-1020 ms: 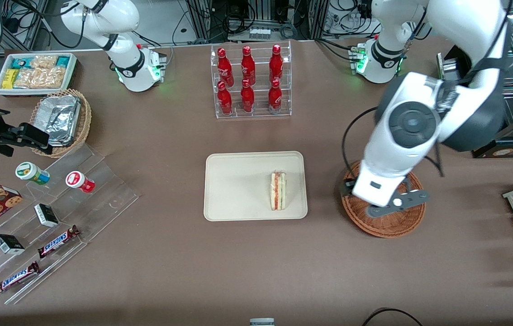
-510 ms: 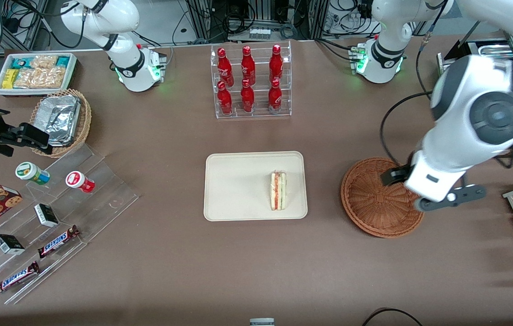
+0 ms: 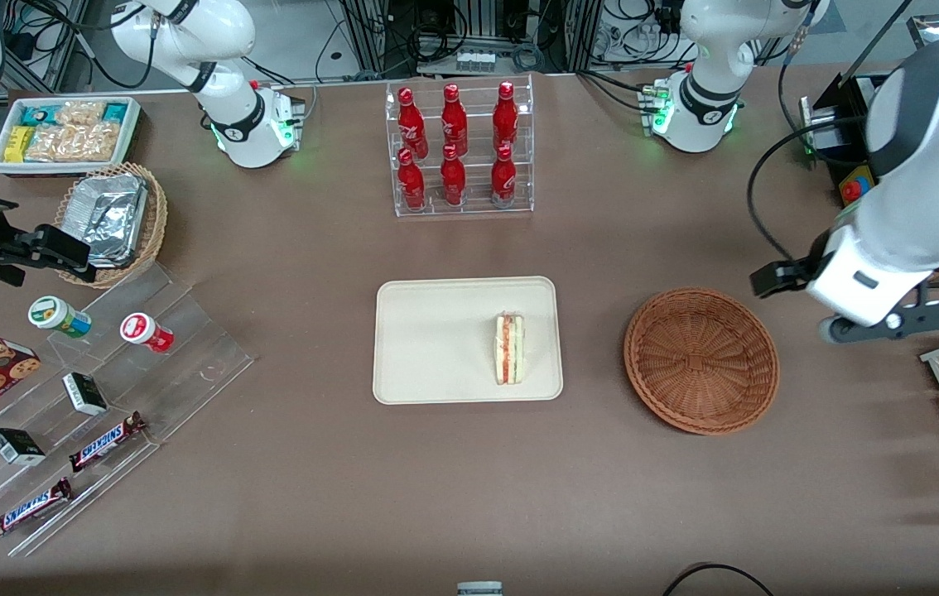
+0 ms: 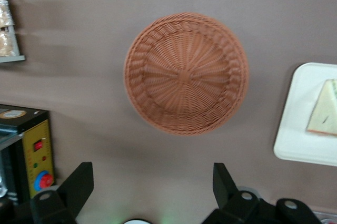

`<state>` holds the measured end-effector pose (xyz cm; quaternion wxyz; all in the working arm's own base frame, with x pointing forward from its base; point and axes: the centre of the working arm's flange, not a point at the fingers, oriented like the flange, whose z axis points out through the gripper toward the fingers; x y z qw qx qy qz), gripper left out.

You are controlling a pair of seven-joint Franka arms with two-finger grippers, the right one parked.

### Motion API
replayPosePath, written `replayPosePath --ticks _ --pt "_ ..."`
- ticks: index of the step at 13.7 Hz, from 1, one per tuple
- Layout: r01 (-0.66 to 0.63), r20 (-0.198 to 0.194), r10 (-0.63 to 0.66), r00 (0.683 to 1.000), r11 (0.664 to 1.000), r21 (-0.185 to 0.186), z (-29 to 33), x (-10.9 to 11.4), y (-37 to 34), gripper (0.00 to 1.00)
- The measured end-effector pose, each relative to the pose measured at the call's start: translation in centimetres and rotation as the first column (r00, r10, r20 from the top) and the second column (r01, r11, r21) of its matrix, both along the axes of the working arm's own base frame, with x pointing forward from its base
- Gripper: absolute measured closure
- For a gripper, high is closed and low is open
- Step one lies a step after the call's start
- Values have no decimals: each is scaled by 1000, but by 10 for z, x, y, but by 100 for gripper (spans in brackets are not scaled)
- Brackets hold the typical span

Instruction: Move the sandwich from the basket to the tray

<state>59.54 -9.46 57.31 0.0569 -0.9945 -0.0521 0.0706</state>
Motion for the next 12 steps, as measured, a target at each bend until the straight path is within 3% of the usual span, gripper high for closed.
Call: replayPosePath --ticks 6,12 --pt "72 -16 -71 997 997 9 17 -49 16 0" --pt "120 -48 -121 992 993 -11 42 -78 40 0"
